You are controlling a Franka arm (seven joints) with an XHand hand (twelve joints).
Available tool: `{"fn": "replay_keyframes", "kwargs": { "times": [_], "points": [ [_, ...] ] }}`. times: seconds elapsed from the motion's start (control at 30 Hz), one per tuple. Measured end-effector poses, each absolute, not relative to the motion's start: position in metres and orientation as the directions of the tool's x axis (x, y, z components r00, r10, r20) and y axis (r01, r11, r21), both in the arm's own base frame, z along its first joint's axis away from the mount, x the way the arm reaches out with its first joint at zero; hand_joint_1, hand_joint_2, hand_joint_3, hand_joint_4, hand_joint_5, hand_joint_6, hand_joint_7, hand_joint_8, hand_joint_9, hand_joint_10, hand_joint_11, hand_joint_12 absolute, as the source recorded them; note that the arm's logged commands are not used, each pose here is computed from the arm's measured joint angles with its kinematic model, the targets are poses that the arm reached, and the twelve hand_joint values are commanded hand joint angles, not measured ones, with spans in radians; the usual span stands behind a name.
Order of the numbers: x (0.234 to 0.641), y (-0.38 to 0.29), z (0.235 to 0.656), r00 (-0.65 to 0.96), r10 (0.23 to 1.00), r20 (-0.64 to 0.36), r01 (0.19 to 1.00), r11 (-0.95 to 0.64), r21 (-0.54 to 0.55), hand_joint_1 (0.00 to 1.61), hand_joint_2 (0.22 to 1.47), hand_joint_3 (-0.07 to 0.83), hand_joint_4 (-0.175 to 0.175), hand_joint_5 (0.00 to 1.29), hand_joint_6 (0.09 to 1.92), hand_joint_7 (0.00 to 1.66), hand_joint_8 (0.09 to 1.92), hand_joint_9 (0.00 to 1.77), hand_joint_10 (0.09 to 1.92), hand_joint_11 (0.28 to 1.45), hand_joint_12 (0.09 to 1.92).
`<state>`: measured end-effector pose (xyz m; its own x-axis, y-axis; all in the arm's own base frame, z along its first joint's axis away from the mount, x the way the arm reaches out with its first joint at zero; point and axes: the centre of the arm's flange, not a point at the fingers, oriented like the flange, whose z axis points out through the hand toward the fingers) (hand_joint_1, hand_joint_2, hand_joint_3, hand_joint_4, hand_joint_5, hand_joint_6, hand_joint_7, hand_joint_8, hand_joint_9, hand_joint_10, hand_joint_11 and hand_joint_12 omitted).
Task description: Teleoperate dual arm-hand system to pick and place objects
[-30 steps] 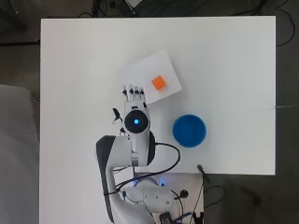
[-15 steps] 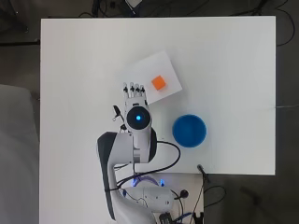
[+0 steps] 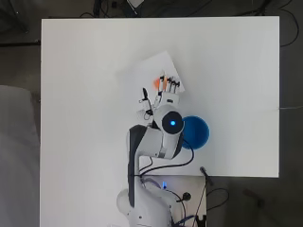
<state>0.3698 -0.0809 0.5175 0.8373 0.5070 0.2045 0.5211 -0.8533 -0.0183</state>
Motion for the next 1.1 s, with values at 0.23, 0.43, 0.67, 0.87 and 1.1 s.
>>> {"fn": "replay_keyframes", "kwargs": {
  "times": [0.23,0.43,0.67,0.87,1.1],
  "points": [
    [0.41,-0.153,0.442,0.866,0.481,0.137,0.496,-0.86,-0.12,0.07,1.04,-0.009,0.084,0.22,0.09,0.31,0.09,0.43,0.09,0.49,0.09],
    [0.41,-0.14,0.424,0.829,0.542,0.141,0.558,-0.817,-0.145,0.07,1.03,-0.009,0.081,0.22,0.09,0.29,0.09,0.41,0.09,0.48,0.09],
    [0.419,-0.122,0.408,0.818,0.56,0.13,0.574,-0.806,-0.145,0.03,1.0,-0.009,0.035,0.13,0.09,0.19,0.09,0.32,0.09,0.46,0.09],
    [0.446,-0.129,0.365,0.835,0.547,0.055,0.545,-0.811,-0.211,0.02,0.96,-0.018,0.018,0.1,0.09,0.2,0.09,0.32,0.09,0.46,0.09],
    [0.456,-0.129,0.348,0.744,0.661,0.092,0.659,-0.705,-0.263,0.95,1.13,-0.002,0.163,0.89,0.98,1.23,1.72,1.46,1.72,1.03,1.57]
  ]
}}
